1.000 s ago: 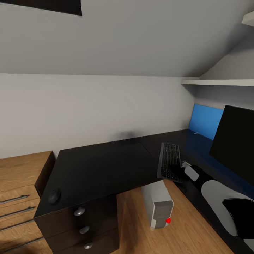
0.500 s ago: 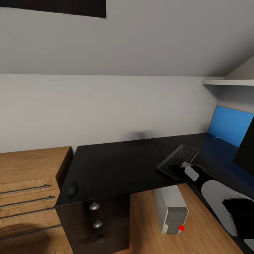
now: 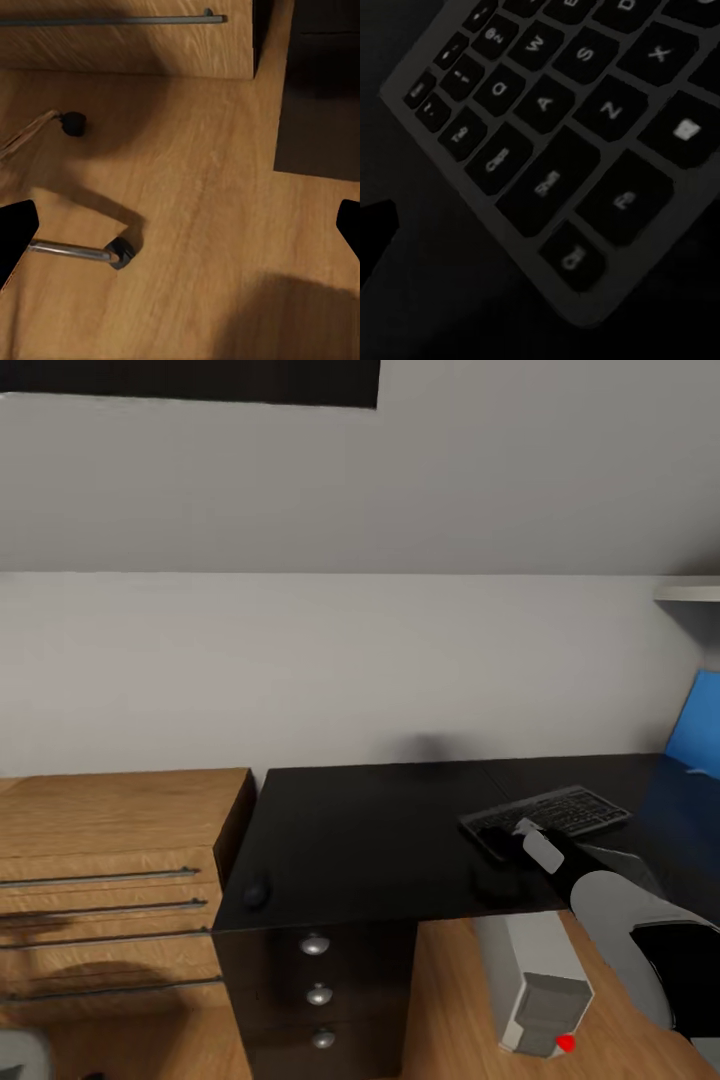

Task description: In the bedroom, organize the workspace by keeping the computer under the desk, ensuring the monitor is on the desk, placing the keyboard on the desk next to the monitor, placing the mouse on the desk next to the keyboard, moving the folder from the swivel chair onto the desk next to the mouse, stacking the notebook on top of the folder with the pen on top of the notebook, and positioning the swivel chair next to the desk.

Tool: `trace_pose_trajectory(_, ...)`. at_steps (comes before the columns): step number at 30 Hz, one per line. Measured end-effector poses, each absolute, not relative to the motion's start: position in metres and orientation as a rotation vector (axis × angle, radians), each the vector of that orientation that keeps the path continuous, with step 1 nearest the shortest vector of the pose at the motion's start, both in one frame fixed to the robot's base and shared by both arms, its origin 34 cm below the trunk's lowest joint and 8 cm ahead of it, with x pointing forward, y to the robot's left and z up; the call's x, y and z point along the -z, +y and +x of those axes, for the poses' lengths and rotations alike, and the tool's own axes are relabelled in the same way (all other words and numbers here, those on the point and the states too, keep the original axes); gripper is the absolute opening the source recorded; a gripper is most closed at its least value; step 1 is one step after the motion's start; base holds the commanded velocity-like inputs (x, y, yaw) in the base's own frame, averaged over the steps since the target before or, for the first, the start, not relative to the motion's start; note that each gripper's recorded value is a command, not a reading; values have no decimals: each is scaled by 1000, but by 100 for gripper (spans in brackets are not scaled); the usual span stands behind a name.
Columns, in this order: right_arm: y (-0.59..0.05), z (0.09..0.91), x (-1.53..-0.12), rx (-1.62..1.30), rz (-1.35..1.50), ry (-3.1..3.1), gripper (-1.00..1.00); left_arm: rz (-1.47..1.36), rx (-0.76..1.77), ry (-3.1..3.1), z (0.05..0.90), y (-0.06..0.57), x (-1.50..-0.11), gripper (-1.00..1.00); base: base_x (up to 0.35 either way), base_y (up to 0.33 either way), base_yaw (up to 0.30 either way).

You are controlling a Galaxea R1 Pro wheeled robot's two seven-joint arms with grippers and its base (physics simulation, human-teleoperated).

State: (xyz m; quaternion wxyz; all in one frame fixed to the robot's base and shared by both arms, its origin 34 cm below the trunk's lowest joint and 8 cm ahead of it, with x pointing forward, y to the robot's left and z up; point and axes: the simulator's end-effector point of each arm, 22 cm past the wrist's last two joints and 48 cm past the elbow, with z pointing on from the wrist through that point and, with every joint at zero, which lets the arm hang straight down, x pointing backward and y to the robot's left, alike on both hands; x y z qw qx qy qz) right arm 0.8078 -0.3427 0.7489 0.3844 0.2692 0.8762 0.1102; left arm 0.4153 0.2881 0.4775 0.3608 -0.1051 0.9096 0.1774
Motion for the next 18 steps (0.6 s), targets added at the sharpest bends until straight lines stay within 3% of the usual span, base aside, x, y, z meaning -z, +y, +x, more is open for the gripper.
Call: trace_pose_trajectory(18, -343, 809, -750, -281, 686, 2226, 100, -265, -458, 2349, 414, 288, -476, 100, 71, 53, 17)
